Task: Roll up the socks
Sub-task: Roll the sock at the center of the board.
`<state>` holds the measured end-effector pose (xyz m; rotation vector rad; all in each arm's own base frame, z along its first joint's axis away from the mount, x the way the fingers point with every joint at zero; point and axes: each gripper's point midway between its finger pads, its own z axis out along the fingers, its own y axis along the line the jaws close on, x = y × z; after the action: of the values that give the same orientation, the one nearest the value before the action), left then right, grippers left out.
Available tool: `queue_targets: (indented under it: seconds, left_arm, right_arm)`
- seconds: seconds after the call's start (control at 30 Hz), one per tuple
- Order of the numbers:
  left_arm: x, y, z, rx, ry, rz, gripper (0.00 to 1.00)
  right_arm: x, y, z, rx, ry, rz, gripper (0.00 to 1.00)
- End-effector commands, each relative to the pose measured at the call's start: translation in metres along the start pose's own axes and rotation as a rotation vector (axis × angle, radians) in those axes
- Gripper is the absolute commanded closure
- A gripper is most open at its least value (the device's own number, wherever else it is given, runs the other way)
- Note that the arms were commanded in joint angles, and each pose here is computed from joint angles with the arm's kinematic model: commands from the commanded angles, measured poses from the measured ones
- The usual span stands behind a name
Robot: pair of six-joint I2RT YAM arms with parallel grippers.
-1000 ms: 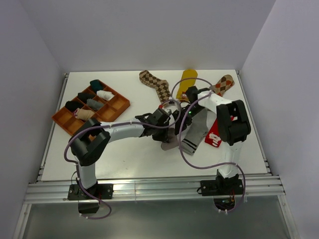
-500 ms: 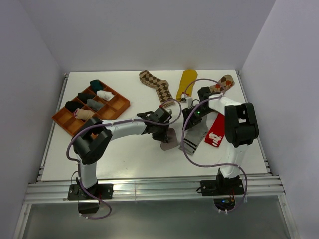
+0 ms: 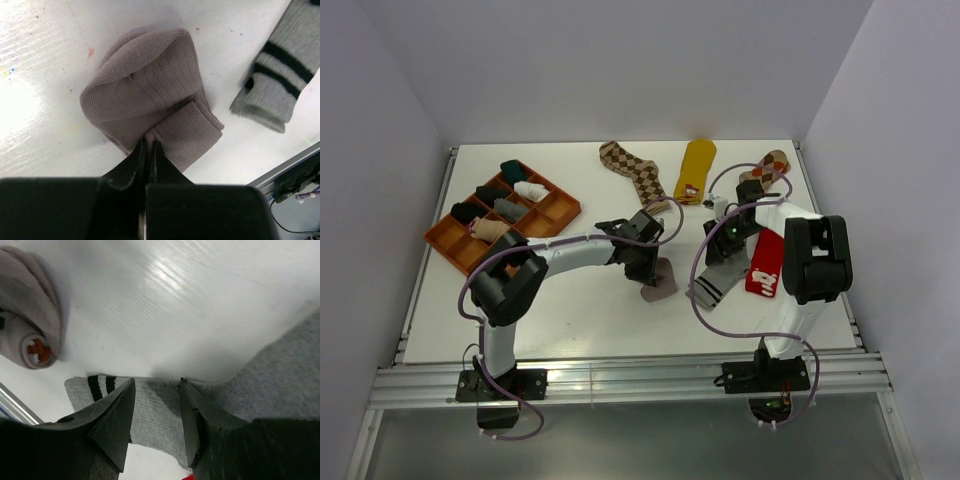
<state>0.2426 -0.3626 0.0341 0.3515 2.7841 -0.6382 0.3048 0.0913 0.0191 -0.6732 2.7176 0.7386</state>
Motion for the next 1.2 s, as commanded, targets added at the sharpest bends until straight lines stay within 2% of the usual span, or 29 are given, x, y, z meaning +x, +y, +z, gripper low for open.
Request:
queue_targets:
  seconds: [0.0, 0.1, 0.2, 0.43, 0.57, 0.73, 0.87, 1.17]
  left_arm:
    - [0.012, 0.016, 0.0, -0.057, 0.074, 0.005, 1.0]
    - [0.017, 0.02, -0.004, -0.05, 0.121, -0.001, 1.0]
    - [0.021, 0.025, -0.007, -0.048, 0.177, -0.005, 1.0]
    - [0.03, 0.029, -0.005, -0.029, 0.303, -0.064, 0.99]
    - [0.033, 0.029, 0.0, -0.001, 0.36, -0.122, 1.0]
    - [0.027, 0.029, 0.001, 0.014, 0.373, -0.158, 1.0]
    - [0.024, 0.032, 0.002, 0.016, 0.379, -0.178, 1.0]
    - [0.024, 0.031, 0.002, 0.038, 0.388, -0.191, 1.0]
  right_arm:
    - [0.01, -0.032, -0.01, 0.136, 0.025, -0.044, 0.51]
    - [0.01, -0.038, -0.015, 0.175, 0.016, -0.106, 0.51]
    - [0.003, -0.034, -0.028, 0.154, -0.051, -0.152, 0.51]
    - [-0.042, 0.009, -0.065, 0.086, -0.254, -0.355, 0.48]
    - [-0.054, 0.049, -0.066, 0.067, -0.319, -0.536, 0.46]
    - [-0.035, 0.107, -0.045, 0.025, -0.336, -0.82, 0.4]
    - [-0.021, 0.131, -0.025, 0.028, -0.309, -0.954, 0.37]
    - [-0.004, 0.162, 0.012, 0.027, -0.232, -1.124, 0.33]
